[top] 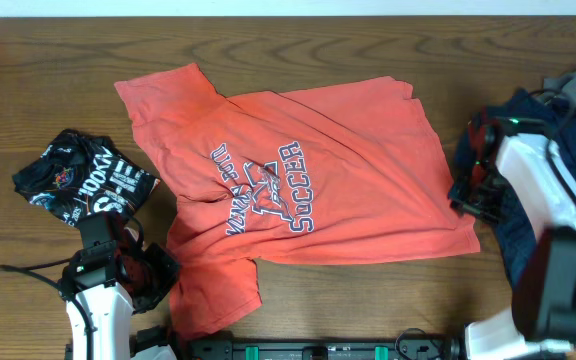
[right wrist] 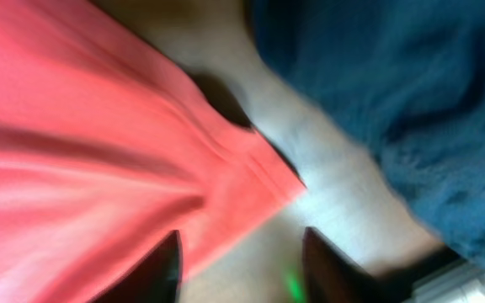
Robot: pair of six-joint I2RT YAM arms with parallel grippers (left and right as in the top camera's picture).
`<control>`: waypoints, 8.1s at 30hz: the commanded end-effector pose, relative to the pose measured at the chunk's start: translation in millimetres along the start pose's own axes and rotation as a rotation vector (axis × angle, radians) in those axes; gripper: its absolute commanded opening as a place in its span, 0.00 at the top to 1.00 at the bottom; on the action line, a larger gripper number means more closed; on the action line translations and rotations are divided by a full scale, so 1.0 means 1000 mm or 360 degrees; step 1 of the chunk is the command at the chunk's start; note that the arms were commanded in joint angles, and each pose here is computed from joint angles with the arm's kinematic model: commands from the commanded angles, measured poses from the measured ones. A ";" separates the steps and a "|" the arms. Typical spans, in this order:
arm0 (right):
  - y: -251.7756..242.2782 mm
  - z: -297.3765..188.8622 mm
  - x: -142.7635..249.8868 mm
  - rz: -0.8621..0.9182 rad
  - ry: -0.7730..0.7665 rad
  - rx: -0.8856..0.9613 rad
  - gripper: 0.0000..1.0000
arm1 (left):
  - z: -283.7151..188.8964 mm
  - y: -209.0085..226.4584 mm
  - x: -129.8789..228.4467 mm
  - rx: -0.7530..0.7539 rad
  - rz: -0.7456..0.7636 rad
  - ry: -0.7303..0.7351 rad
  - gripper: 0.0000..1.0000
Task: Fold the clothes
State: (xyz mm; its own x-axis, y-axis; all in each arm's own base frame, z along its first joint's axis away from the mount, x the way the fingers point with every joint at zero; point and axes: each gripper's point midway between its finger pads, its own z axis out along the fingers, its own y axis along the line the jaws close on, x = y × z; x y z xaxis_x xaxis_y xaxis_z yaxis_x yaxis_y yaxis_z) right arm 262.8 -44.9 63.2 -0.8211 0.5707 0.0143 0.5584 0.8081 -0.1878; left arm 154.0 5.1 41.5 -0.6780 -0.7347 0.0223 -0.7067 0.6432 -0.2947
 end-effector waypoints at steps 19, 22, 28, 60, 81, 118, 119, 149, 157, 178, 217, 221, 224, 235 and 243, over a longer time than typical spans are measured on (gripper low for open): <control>0.226 -0.075 -0.141 -0.0978 -0.1087 -0.0998 0.16 | -0.004 -0.004 -0.014 0.0014 0.0042 -0.0085 0.94; 0.237 -0.057 -0.166 -0.0882 -0.1184 -0.0967 0.14 | -0.004 -0.004 -0.014 0.0014 0.0042 -0.0085 0.94; 0.256 -0.033 -0.187 -0.0854 -0.1298 -0.0995 0.11 | -0.004 -0.004 -0.014 0.0013 0.0042 -0.0083 0.94; 0.188 -0.012 -0.275 -0.0299 -0.1443 -0.0585 0.99 | -0.005 -0.010 -0.024 0.0051 0.0056 -0.0151 0.94; 0.122 -0.063 -0.181 -0.0277 -0.0823 -0.0532 0.05 | -0.006 -0.016 -0.034 0.0086 0.0077 -0.0216 0.93; -0.010 0.089 0.060 0.0493 0.0064 -0.0179 0.09 | -0.006 -0.014 -0.031 0.0074 0.0071 -0.0195 0.93; -0.011 0.090 0.060 0.0505 0.0057 -0.0175 0.11 | -0.006 -0.014 -0.030 0.0071 0.0069 -0.0189 0.93; -0.013 0.026 0.059 0.0333 -0.0109 -0.0392 0.92 | -0.031 -0.045 0.034 0.0385 0.0218 0.0283 0.94; -0.015 0.008 0.054 0.0271 -0.0247 -0.0461 0.87 | -0.044 -0.060 0.035 0.0506 0.0243 0.0301 0.94; -0.051 0.044 0.064 0.0560 -0.0277 -0.0161 0.52 | -0.044 -0.052 0.019 0.0402 0.0302 0.0183 0.94; -0.053 -0.029 -0.006 0.0438 -0.0619 -0.0334 0.99 | -0.103 -0.122 -0.015 0.0870 0.0274 -0.0011 0.94; -0.051 -0.029 -0.011 0.0442 -0.0641 -0.0345 0.99 | -0.117 -0.144 -0.030 0.1048 0.0203 -0.0063 0.94; -0.049 -0.026 -0.014 0.0436 -0.0632 -0.0340 0.99 | -0.120 -0.151 -0.041 0.1087 0.0227 -0.0126 0.94; -0.025 -0.023 -0.042 0.0360 -0.0701 -0.0474 0.99 | -0.088 -0.146 -0.063 0.0978 0.0147 -0.0070 0.94; 0.004 -0.025 -0.064 0.0254 -0.0776 -0.0631 0.99 | -0.057 -0.174 -0.075 0.1001 0.0294 -0.0021 0.94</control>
State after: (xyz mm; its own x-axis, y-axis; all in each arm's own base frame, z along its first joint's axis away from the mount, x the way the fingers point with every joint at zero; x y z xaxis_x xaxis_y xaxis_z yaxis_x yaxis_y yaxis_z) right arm 312.4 -76.3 85.9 -0.6148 0.6504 -0.4461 0.6280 0.7459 0.2219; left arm 306.0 -31.0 151.2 -0.7495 -0.6566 -0.0848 -0.3463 0.4980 -0.7950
